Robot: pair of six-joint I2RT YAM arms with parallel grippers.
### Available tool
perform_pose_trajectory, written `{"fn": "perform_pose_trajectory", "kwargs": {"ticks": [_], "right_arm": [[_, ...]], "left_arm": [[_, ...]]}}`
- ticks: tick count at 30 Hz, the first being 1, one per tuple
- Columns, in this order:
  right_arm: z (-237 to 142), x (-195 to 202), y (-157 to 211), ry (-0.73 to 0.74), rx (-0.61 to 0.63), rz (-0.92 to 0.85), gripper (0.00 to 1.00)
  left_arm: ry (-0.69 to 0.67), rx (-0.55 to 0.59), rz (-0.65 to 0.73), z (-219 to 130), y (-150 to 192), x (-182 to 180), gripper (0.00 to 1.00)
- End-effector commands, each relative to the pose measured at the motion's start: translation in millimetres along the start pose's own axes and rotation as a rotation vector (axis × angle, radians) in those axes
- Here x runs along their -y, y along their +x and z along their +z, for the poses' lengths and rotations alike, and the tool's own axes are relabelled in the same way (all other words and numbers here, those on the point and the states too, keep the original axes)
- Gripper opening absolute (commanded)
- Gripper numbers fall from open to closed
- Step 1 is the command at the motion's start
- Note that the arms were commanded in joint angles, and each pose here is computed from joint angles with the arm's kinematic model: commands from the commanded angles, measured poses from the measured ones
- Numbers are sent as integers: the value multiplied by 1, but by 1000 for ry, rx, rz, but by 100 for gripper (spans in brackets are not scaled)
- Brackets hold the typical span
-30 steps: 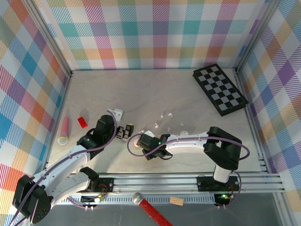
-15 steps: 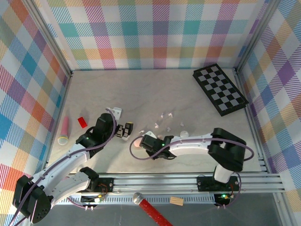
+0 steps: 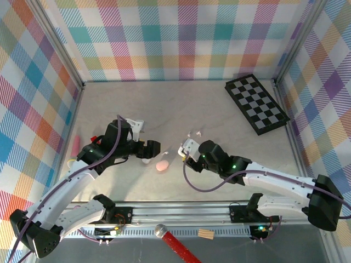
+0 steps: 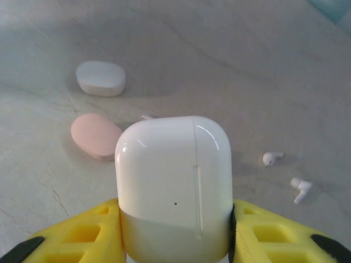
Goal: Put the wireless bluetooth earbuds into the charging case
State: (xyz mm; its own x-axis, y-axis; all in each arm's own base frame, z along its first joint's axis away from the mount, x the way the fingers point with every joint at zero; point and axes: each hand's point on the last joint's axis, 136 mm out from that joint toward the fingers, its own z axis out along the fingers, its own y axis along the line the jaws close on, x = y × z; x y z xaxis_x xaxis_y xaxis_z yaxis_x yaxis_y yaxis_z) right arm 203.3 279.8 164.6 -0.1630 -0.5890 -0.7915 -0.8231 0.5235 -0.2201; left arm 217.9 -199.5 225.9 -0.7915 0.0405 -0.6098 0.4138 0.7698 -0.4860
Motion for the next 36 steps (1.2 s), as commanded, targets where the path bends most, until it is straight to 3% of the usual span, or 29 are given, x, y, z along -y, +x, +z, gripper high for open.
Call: {"fn": "perform_pose_trajectory", "kwargs": {"ticks": [1,13,21,26,32,36], "right_arm": [[-8,-10,-12,-79,21,-130,40],[-15,-17,-39,-137,101,-153,40],[-14,-18,-45,-149,134,-136,41],[-17,-12,-49,-136,163,-100,40],[-17,-13,-50,-147,177,-91,40],[-19,-11,-53,-148,191,-80,40]], "left_arm": [[216,-135,-134,-5,19,41,81],[291,-189,-180,33,18,57,71],[321,-227,-181,50,22,67,53],[341,-234,-177,54,25,73,50],[359,-259,-183,62,28,77,35],[373,-266,-174,62,28,80,30]]}}
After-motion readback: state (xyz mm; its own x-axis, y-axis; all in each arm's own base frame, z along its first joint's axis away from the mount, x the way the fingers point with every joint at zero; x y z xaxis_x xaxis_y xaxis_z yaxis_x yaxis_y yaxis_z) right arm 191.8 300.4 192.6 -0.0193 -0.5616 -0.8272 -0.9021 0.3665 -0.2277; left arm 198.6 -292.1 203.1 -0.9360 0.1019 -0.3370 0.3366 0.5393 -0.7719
